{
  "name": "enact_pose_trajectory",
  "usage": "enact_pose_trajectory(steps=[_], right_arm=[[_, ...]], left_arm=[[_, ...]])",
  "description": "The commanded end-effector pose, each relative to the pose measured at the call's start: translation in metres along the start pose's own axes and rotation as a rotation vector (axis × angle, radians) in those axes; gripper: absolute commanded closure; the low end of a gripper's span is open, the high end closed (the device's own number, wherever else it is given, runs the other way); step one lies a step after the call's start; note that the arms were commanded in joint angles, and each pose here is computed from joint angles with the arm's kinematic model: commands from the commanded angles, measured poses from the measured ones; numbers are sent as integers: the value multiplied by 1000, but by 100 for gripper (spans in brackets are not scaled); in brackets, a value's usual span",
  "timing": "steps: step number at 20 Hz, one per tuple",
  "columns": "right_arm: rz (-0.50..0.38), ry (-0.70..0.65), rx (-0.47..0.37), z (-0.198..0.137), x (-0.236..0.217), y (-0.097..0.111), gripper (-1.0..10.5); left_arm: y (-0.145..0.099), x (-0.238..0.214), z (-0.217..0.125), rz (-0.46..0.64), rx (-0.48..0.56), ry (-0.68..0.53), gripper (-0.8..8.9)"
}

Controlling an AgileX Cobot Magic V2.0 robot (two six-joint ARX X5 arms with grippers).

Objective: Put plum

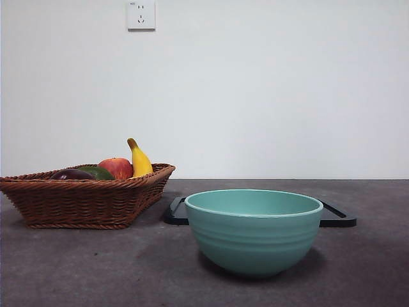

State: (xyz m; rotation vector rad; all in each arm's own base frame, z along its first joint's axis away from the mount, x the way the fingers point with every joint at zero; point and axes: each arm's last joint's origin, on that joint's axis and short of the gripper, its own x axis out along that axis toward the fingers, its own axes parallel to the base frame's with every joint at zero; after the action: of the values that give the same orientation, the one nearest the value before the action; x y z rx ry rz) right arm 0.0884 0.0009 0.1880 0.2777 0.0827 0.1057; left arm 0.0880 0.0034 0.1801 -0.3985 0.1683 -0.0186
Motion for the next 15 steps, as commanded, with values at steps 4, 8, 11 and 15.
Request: enact_pose_trajectory(steps=[4,8,11,15], right_arm=[[45,16,22,34,-11,13,940],[81,60,15,59,-17,22,940],[102,125,9,78,-18,29,940],[136,208,-11,102,-18,37,940]], left_arm=[[-17,-12,33,-50,-8,2,804],[-27,-15,53,-106,18,68,804],[-35,-15,67,-158,39,152,804],[-45,-13,87,-206,77,250,804]])
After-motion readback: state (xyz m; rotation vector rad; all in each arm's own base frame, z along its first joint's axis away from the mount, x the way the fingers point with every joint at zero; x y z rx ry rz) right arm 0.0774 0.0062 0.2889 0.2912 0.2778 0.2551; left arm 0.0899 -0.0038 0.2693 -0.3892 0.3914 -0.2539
